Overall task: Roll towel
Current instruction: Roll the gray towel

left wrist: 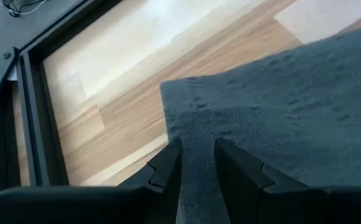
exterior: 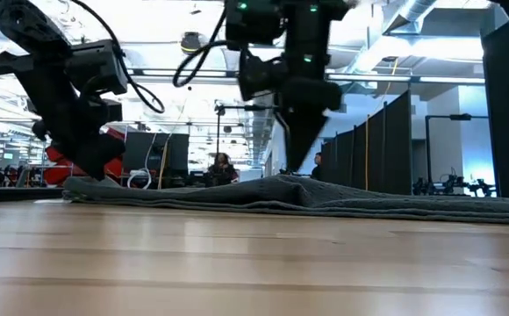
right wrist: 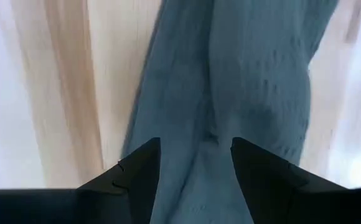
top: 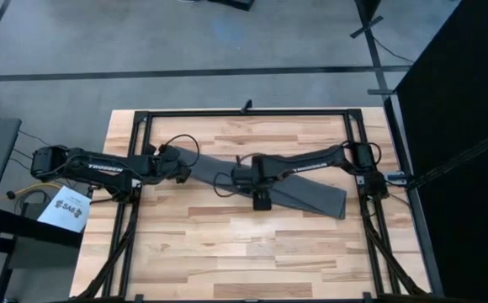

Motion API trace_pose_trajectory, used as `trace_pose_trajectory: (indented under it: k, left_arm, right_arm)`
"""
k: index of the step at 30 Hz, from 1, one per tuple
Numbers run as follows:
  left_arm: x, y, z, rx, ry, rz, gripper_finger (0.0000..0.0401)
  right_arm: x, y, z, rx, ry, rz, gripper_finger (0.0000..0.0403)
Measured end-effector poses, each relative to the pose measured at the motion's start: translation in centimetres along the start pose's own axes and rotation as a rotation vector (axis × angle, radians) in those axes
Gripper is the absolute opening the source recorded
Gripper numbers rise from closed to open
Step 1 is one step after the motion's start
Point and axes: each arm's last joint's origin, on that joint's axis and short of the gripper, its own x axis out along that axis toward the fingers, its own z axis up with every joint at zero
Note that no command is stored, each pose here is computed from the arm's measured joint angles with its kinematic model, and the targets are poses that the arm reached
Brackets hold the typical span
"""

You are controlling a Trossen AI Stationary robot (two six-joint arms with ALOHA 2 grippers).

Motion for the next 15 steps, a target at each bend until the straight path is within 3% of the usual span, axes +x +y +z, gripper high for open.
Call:
trace_pose_trajectory:
  k: [4, 11, 15]
  left_arm:
    - [-0.7, -0.2, 0.3, 0.023, -0.025, -0.041, 0.0082]
    - [-2.4, -1.1, 2.5, 0.037, -0.205, -0.185, 0.0081]
    - [-2.4, -2.0, 3.3, 0.022, -0.26, -0.274, 0.0081]
  right_arm:
    - [0.3, 2.1, -2.6, -0.004, 0.032, -0.01, 0.0187]
    - [-0.1, 2.9, -7.7, 0.101, -0.187, -0.062, 0.0187]
    - [1.1, 3.1, -9.3, 0.162, -0.288, -0.047, 0.0187]
